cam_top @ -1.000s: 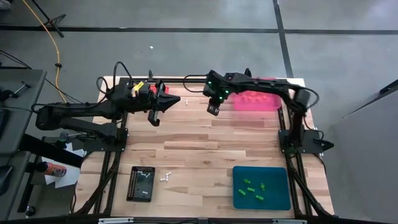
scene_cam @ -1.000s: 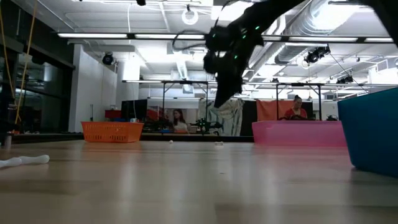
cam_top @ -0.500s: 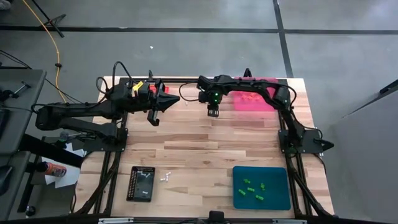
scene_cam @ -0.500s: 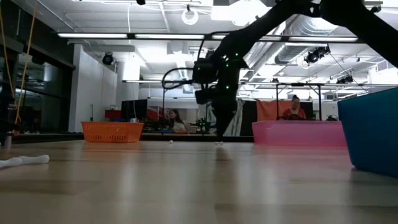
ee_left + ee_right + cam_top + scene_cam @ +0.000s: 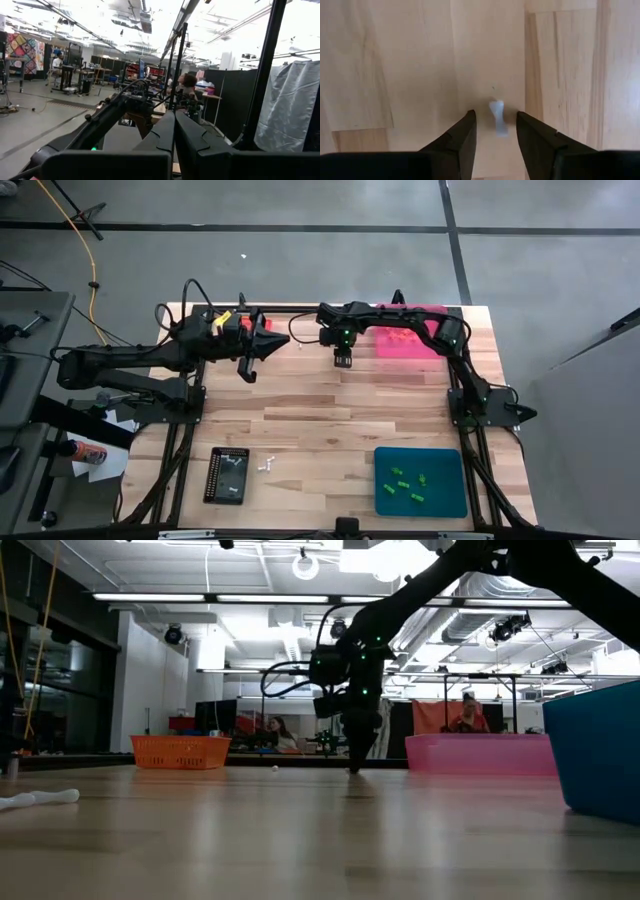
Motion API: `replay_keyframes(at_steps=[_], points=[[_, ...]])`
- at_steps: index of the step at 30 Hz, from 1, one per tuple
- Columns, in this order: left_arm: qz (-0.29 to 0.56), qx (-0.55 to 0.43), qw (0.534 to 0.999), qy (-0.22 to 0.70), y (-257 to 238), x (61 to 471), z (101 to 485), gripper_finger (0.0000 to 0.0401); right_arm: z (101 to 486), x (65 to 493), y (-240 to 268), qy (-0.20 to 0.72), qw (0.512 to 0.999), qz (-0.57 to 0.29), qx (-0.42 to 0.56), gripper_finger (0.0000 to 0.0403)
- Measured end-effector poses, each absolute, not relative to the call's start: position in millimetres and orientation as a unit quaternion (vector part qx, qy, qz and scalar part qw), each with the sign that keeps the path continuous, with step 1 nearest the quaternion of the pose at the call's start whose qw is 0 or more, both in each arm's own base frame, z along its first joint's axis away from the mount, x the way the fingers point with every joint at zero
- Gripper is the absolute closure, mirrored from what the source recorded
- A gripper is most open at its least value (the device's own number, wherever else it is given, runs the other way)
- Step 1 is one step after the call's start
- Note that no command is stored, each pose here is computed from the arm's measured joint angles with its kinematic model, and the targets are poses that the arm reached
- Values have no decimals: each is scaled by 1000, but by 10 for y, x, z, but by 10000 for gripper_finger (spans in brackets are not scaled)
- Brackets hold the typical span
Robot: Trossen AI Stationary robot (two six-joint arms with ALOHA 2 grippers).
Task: Sort Halloween decoration
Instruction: Put the white bone toy into the black bin
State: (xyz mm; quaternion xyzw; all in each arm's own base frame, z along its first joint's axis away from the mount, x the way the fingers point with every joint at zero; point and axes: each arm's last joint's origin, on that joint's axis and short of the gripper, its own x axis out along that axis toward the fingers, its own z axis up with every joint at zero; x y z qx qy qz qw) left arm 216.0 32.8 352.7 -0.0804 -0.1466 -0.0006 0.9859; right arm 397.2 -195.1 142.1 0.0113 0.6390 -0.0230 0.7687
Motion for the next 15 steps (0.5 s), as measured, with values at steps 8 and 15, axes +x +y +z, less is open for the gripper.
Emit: replay_keyframes(at_steps=[8,15], points=[[-5,-94,986,-138,328,2166,3510,401,1400,3972,-1911,648,761,-4,-3,282],[-5,-94,986,-137,328,2166,3510,401,1386,3982,-1822,659,752,8,-5,382]])
